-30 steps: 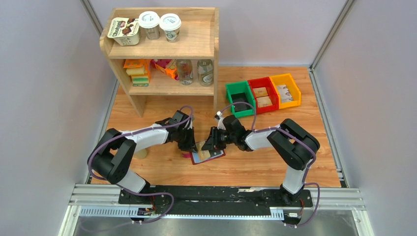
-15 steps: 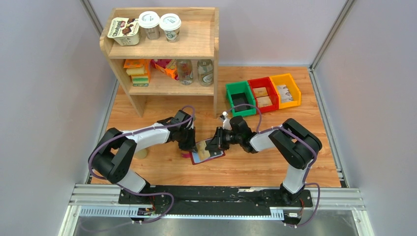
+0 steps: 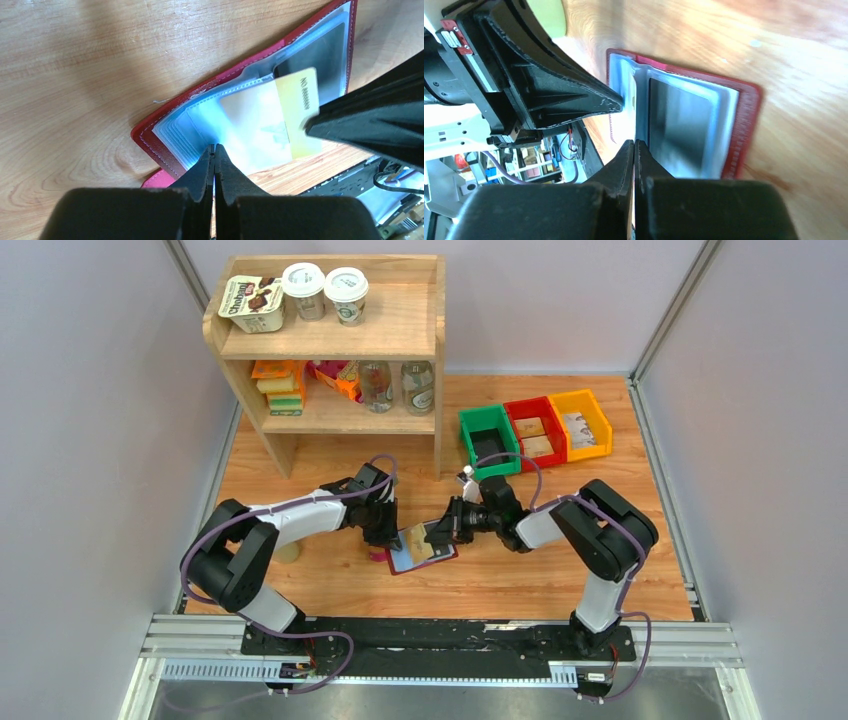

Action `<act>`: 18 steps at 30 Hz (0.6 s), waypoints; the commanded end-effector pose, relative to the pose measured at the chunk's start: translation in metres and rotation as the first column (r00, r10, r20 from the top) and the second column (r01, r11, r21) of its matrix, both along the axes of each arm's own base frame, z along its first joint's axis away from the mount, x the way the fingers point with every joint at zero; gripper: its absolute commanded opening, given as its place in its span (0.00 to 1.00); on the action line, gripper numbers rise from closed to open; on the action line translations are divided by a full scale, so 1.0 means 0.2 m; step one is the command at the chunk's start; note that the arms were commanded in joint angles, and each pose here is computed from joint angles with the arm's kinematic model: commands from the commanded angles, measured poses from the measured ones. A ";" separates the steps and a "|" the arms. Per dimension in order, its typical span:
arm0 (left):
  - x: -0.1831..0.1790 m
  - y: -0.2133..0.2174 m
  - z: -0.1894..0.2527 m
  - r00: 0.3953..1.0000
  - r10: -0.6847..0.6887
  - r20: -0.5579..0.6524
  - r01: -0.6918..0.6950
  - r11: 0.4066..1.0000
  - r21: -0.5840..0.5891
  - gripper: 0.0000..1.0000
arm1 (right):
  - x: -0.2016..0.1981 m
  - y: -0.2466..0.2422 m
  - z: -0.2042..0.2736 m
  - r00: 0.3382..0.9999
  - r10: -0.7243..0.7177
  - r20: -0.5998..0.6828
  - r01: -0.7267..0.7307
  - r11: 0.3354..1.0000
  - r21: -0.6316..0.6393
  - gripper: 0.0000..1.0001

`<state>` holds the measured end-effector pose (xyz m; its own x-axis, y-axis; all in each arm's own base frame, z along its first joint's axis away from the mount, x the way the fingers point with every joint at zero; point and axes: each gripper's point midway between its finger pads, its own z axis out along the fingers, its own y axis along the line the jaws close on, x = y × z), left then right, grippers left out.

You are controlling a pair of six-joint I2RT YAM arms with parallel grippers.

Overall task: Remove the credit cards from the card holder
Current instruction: Remove the credit card from the card holder.

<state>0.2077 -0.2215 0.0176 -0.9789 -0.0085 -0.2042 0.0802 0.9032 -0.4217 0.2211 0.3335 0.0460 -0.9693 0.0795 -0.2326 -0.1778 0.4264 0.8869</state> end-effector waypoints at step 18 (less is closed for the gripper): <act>0.15 0.01 0.38 0.925 -0.061 0.374 0.096 0.993 -0.073 0.42 | 0.13 -0.35 0.26 0.975 -0.035 0.219 0.078 0.979 -0.190 0.00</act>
<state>0.2129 -0.2105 0.0390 -0.9353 0.0190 -0.3535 0.1733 0.8953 -0.4103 0.2478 0.2751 0.0760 -0.9234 0.1561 -0.3507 -0.2221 0.5281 0.8196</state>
